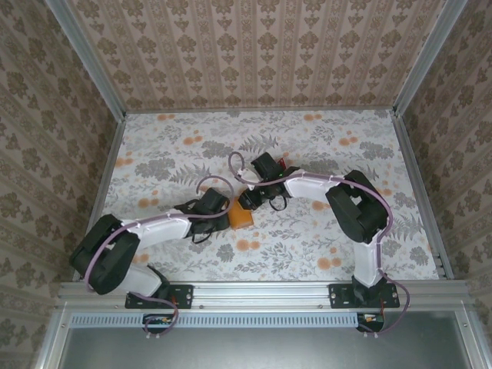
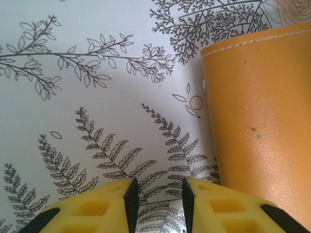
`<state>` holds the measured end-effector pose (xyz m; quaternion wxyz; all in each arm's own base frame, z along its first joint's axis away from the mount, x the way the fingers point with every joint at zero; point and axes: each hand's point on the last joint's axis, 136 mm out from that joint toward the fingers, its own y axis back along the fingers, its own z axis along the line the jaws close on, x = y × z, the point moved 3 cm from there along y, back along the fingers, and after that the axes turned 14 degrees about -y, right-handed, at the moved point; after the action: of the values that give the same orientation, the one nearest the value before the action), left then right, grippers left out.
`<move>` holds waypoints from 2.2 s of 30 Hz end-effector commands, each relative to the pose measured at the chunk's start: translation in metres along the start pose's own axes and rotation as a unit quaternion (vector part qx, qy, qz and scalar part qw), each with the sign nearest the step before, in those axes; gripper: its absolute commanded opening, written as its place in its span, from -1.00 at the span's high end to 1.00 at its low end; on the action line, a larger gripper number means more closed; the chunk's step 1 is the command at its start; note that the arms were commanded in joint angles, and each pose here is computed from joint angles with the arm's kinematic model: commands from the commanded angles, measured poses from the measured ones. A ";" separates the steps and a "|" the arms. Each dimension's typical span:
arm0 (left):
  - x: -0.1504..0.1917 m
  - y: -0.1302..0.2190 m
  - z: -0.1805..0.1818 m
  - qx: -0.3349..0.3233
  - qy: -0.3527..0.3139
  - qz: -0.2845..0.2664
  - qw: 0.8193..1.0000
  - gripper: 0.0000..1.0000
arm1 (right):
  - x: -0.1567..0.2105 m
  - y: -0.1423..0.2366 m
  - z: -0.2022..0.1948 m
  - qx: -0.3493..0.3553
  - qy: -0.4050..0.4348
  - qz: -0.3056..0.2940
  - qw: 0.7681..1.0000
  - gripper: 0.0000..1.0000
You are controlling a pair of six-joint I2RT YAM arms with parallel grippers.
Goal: Put the credit cards into the card holder
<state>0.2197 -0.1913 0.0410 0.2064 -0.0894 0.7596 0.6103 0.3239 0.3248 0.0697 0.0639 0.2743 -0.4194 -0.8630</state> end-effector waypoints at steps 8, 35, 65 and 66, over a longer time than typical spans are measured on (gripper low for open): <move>0.016 -0.001 -0.008 0.006 -0.002 0.049 0.999 0.35 | 0.003 0.017 0.005 0.005 0.017 0.011 1.000 0.16; -0.038 0.022 0.021 0.046 0.103 -0.037 0.993 0.23 | 0.011 0.037 0.020 0.272 -0.090 0.061 0.956 0.12; -0.025 0.014 0.032 0.044 0.110 -0.025 0.993 0.23 | 0.007 0.009 0.019 0.320 -0.057 0.095 0.941 0.38; -0.025 0.014 0.032 0.043 0.110 -0.026 0.993 0.23 | 0.007 0.010 0.017 0.324 -0.057 0.095 0.940 0.42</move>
<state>0.2458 -0.1617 0.0616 0.1425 -0.1682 0.7996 0.5586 0.3072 0.3368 0.0876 0.0256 0.1926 -0.6758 -0.7111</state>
